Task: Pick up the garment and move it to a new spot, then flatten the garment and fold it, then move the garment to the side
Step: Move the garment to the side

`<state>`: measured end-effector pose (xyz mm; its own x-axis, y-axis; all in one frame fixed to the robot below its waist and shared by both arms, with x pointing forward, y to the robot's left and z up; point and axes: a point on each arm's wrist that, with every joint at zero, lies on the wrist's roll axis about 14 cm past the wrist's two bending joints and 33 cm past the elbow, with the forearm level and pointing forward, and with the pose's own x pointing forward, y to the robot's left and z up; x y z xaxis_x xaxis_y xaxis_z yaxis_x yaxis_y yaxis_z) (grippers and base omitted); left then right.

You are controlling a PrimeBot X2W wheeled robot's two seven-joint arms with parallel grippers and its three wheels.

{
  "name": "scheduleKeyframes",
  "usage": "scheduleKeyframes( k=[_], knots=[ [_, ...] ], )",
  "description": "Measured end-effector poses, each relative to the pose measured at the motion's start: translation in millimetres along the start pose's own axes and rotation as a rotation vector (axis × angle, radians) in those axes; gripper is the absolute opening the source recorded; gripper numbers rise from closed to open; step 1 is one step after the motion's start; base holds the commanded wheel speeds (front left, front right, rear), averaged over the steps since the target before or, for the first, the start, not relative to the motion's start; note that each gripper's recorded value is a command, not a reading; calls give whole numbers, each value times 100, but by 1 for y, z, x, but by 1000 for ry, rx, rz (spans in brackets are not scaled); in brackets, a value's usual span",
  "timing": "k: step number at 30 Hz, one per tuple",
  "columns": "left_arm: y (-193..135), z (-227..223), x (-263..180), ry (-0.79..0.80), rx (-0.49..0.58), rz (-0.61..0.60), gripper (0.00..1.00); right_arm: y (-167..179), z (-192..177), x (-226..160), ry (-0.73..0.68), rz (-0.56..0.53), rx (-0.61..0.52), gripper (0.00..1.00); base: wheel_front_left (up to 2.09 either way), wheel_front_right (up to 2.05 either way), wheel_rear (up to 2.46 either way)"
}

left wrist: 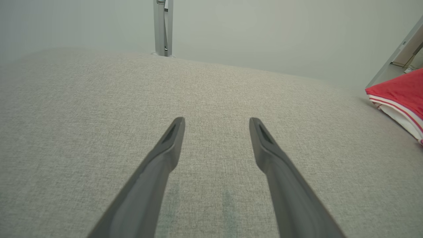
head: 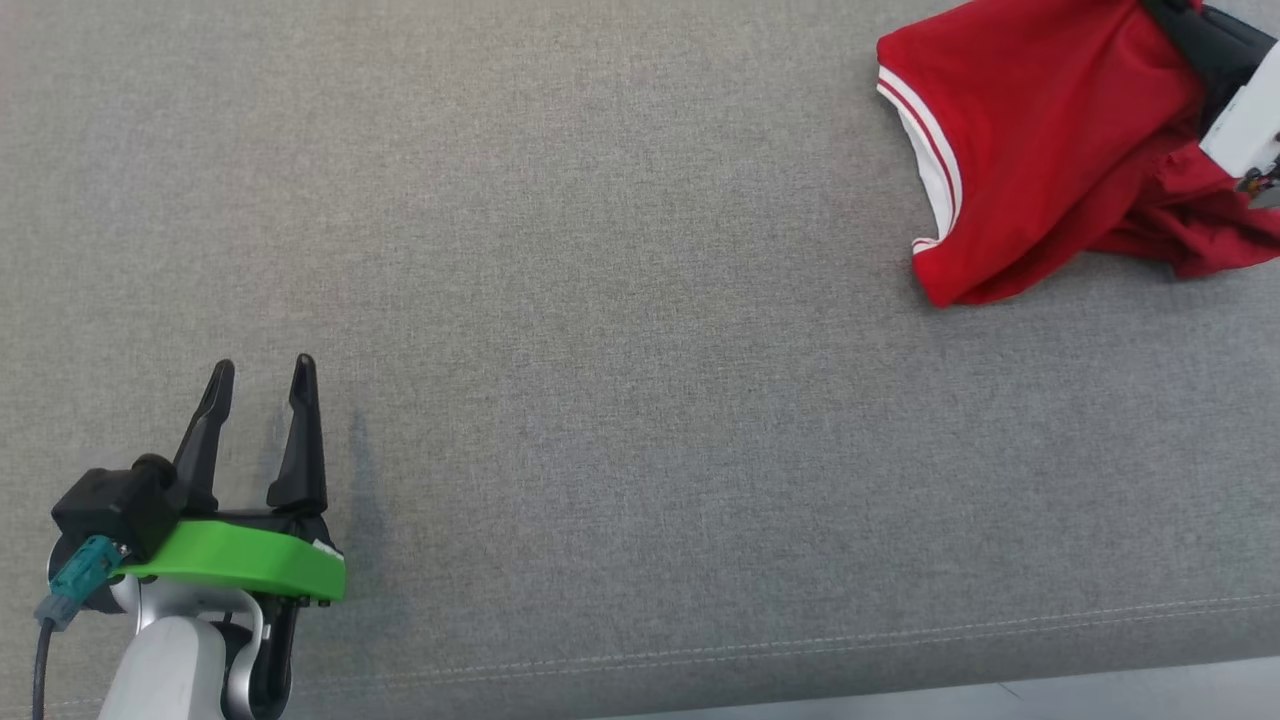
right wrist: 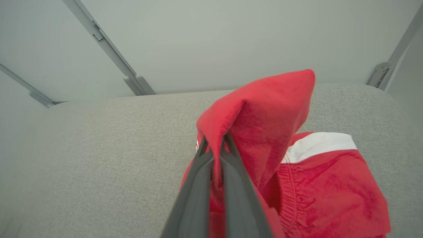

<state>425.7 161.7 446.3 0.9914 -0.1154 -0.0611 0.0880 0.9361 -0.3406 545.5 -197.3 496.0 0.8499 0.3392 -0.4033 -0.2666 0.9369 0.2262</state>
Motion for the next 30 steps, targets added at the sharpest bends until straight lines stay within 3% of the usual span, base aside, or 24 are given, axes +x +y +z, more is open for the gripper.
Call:
scheduleKeyframes(
  k=[6, 13, 23, 24, 25, 27, 28, 30],
  knots=[
    [7, -8, 6, 19, -1, 10, 100, -42, -1, 1, 33, -86, -50, 0, 0, 0, 0],
    [25, -16, 8, 42, -8, 54, 100, -66, -25, 11, 97, -141, -62, 0, 0, 0, 0],
    [38, -28, 18, 72, 12, 62, 100, -123, -28, 13, 14, -308, 47, 0, 0, 0, 0],
    [39, -29, 19, 73, 11, 64, 100, -126, -31, 14, 16, -321, 55, 13, 0, 0, 0],
    [40, -30, 21, 75, 11, 65, 100, -127, -35, 16, 21, -324, 58, 19, 0, 0, 0],
    [42, -32, 22, 79, 8, 70, 100, -126, -46, 21, 41, -328, 69, 48, 0, 0, 0],
    [42, -32, 22, 79, 8, 70, 100, -126, -46, 21, 41, -328, 69, 100, 0, 0, 0],
    [43, -35, 23, 84, 8, 72, 100, -123, -57, 27, 51, -334, 86, 100, 0, 0, 0]
  ],
)
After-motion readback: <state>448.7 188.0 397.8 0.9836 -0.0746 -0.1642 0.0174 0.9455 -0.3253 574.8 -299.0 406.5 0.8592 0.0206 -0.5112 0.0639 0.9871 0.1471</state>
